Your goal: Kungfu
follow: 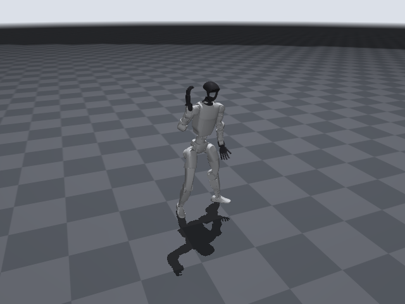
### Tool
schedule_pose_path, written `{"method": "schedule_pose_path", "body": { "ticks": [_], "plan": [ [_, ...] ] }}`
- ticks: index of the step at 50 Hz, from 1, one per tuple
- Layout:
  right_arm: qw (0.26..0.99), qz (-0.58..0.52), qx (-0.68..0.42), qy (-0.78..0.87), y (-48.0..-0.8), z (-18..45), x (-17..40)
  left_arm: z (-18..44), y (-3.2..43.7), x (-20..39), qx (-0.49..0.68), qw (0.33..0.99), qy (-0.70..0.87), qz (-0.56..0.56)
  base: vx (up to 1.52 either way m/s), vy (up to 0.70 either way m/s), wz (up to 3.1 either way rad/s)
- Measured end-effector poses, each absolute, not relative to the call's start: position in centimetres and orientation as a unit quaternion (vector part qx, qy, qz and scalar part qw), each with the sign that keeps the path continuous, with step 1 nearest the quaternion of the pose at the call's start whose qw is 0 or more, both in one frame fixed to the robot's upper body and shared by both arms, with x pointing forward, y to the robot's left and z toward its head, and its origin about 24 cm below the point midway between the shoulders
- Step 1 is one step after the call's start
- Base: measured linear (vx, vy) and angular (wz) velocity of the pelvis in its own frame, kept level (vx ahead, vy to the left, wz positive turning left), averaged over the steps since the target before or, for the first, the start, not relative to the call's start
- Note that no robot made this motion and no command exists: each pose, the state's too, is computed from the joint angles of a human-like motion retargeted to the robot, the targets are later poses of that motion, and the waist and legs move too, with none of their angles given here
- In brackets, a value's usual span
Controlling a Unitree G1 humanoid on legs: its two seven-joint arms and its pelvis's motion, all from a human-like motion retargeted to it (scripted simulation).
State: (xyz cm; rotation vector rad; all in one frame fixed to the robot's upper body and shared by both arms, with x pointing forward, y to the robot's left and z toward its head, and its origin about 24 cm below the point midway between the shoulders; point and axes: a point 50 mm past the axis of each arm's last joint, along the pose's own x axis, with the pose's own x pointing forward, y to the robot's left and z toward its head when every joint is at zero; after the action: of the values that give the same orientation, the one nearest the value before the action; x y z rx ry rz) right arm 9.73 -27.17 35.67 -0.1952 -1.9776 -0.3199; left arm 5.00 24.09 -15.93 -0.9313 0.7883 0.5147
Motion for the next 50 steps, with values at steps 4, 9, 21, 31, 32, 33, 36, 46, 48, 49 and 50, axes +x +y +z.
{"method": "schedule_pose_path", "body": {
  "ticks": [4,9,21,31,32,33,36,46,48,49,50],
  "plan": [
    [0.511,-0.159,-0.101,-0.839,-27.5,35.3,8.1,-14.1,13.9,15.5,-0.437,0.829,0.341,-0.066,-0.28,-0.23,1.13],
    [0.499,-0.166,-0.135,-0.840,-27.0,35.5,7.8,-5.8,5.6,24.4,-0.337,0.826,0.196,-0.408,-0.21,-0.05,-0.11],
    [0.539,-0.158,-0.202,-0.802,-27.1,35.5,9.1,1.4,7.7,30.7,-0.136,0.877,0.061,-0.456,0.01,0.09,-0.15],
    [0.657,-0.267,-0.233,-0.665,-32.7,31.4,12.5,-7.0,22.3,24.7,0.111,0.881,0.325,-0.324,0.14,0.18,-0.02],
    [0.681,-0.278,-0.228,-0.638,-33.7,30.4,13.2,-7.7,24.1,23.4,0.141,0.871,0.360,-0.302,0.23,0.20,0.17],
    [0.707,-0.289,-0.219,-0.607,-34.7,29.2,14.0,-8.5,25.8,21.9,0.169,0.858,0.397,-0.278,0.24,0.21,0.25],
    [0.792,-0.296,-0.187,-0.500,-37.2,24.5,16.8,-10.2,30.4,16.8,0.237,0.800,0.507,-0.216,0.23,0.21,0.42],
    [0.965,-0.223,0.129,-0.059,-35.8,-0.4,19.4,-12.6,34.0,2.0,0.244,0.599,0.732,-0.214,0.39,0.31,1.13],
    [0.953,-0.222,0.204,0.006,-32.7,-4.6,18.3,-13.0,33.4,0.8,0.246,0.573,0.745,-0.237,0.43,0.33,2.61],
    [0.946,-0.218,0.236,0.039,-31.0,-6.5,17.7,-13.2,33.1,0.3,0.251,0.560,0.750,-0.247,0.41,0.26,2.61],
    [0.938,-0.212,0.266,0.072,-29.1,-8.1,17.1,-13.3,32.9,-0.3,0.258,0.547,0.754,-0.258,0.39,0.16,2.41]
  ]
}}
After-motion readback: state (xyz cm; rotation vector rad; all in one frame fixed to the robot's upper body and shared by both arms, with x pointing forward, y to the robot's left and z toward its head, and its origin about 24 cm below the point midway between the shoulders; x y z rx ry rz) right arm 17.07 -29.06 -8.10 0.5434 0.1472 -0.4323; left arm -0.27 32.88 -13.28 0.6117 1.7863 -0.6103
